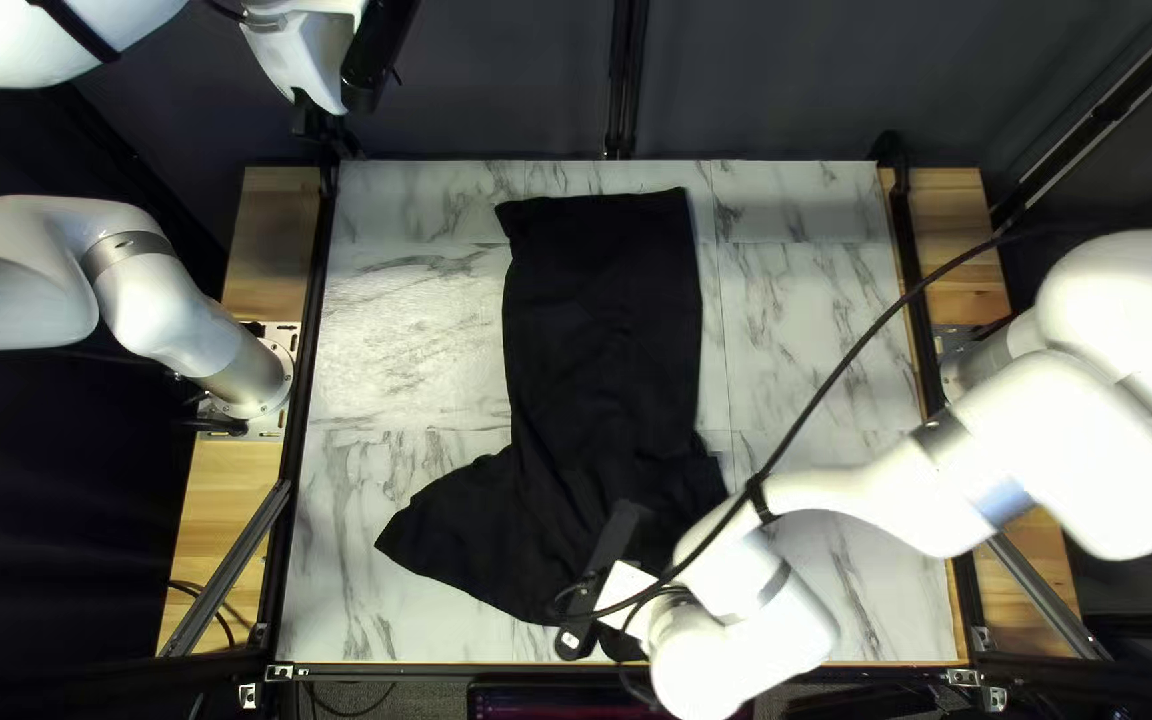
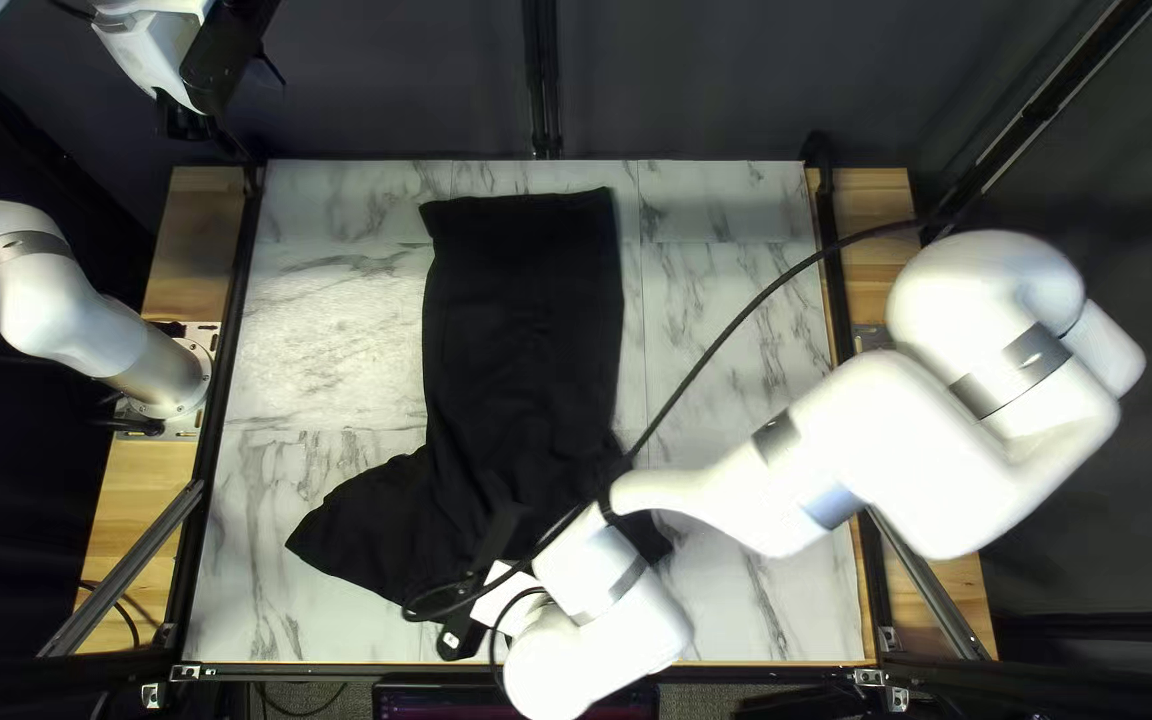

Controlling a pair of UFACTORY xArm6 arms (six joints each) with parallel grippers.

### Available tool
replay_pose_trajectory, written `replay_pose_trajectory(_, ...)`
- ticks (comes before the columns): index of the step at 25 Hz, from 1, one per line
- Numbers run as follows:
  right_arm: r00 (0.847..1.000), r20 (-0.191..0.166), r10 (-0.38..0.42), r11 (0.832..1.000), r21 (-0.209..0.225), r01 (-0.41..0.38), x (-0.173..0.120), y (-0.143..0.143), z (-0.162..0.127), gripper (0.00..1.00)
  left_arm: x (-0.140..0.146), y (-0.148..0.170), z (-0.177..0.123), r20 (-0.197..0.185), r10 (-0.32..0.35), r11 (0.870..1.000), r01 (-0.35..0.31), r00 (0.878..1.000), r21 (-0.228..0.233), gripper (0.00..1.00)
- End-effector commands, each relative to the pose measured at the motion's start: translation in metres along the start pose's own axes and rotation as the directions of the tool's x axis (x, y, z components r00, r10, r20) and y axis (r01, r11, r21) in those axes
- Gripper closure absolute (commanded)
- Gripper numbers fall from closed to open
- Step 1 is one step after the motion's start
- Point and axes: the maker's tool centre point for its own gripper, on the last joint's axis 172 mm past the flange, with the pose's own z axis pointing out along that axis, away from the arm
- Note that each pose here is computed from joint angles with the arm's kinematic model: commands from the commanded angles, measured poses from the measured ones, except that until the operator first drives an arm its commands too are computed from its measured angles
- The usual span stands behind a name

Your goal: Fold t-shirt

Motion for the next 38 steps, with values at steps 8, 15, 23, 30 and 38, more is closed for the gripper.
replay_pose_trajectory(8,0.973,-0.128,-0.193,0.975,0.084,0.205,-0.029,0.059,0.034,0.00,0.000,0.000,0.000,0.000,0.000,1.000,0.000,1.000,0.000,0.00)
replay_pose_trajectory(15,0.940,-0.161,-0.302,0.948,0.058,0.314,-0.008,0.027,0.042,0.00,0.000,0.000,0.000,0.000,0.000,1.000,0.000,1.000,0.000,0.00)
replay_pose_trajectory(23,0.901,-0.157,-0.405,0.910,0.032,0.414,0.009,0.006,0.046,0.00,0.000,0.000,0.000,0.000,0.000,1.000,0.000,1.000,0.000,0.00)
replay_pose_trajectory(30,0.895,-0.145,-0.421,0.901,0.045,0.431,0.016,0.003,0.058,0.00,0.000,0.000,0.000,0.000,0.000,1.000,0.000,1.000,0.000,0.00)
replay_pose_trajectory(38,0.881,-0.151,-0.448,0.888,0.046,0.458,0.022,-0.018,0.059,0.00,0.000,0.000,0.000,0.000,0.000,1.000,0.000,1.000,0.000,0.00)
